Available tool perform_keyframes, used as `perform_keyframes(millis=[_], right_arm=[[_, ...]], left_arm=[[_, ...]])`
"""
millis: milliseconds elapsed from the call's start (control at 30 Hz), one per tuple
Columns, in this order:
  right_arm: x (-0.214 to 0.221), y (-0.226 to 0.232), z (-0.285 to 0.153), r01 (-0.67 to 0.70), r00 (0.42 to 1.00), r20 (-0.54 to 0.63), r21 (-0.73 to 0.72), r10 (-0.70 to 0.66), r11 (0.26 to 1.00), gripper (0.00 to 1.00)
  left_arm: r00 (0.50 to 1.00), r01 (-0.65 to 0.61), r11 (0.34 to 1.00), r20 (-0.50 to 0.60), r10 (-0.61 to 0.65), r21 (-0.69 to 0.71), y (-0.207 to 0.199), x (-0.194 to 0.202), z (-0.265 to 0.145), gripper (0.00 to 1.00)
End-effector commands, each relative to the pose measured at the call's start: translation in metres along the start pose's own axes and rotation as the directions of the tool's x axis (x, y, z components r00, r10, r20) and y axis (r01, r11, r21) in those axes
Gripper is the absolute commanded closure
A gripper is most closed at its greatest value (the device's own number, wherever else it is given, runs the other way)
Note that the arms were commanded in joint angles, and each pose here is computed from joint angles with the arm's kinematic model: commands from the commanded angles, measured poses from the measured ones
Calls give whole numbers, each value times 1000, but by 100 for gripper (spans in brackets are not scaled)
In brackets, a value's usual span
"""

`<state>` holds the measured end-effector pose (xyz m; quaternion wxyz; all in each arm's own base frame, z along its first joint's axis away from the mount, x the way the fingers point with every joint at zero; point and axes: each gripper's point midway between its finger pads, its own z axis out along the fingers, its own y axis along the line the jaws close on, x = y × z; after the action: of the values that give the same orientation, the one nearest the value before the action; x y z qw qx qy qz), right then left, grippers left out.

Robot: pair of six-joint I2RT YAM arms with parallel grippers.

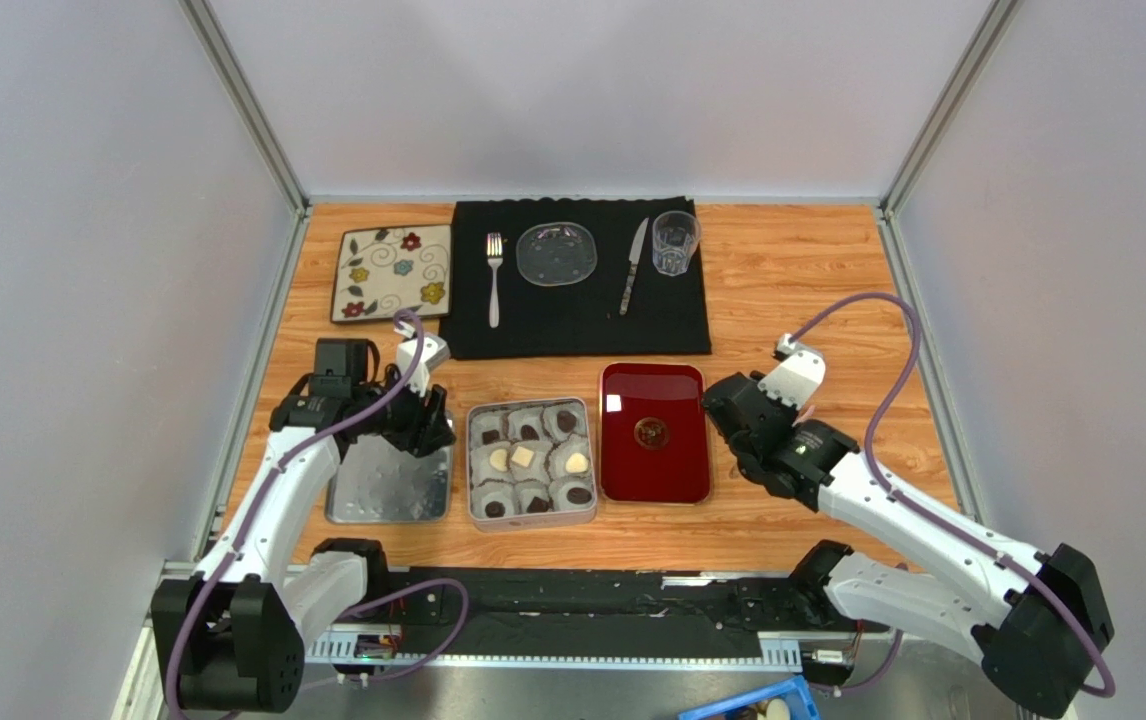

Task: Pack the chocolate

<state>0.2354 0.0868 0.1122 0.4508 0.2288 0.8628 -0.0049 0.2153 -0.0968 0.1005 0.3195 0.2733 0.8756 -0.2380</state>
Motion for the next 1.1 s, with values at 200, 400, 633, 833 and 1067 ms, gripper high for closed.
perform_keyframes(millis=[200, 400, 633, 833, 1067], right_arm=[[-32, 93, -64, 167, 979, 162, -266, -127, 949, 87], [-17, 109, -80, 188, 979, 143, -365, -144, 912, 89], [-11, 111, -86, 165, 985, 113, -427, -129, 889, 90], [-11, 114, -89, 175, 984, 108, -441, -141, 880, 90], [-10, 116, -92, 162, 987, 92, -454, -135, 876, 90]], left_arm=[[995, -104, 944, -41, 96, -313, 88, 0, -16, 46], [938, -342, 886, -52, 343, -314, 104, -12, -8, 46], [881, -469, 870, -151, 448, -153, 105, 4, 7, 47], [872, -476, 879, -151, 466, -35, 92, 14, 14, 48], [868, -466, 883, -160, 469, 62, 84, 18, 17, 48]])
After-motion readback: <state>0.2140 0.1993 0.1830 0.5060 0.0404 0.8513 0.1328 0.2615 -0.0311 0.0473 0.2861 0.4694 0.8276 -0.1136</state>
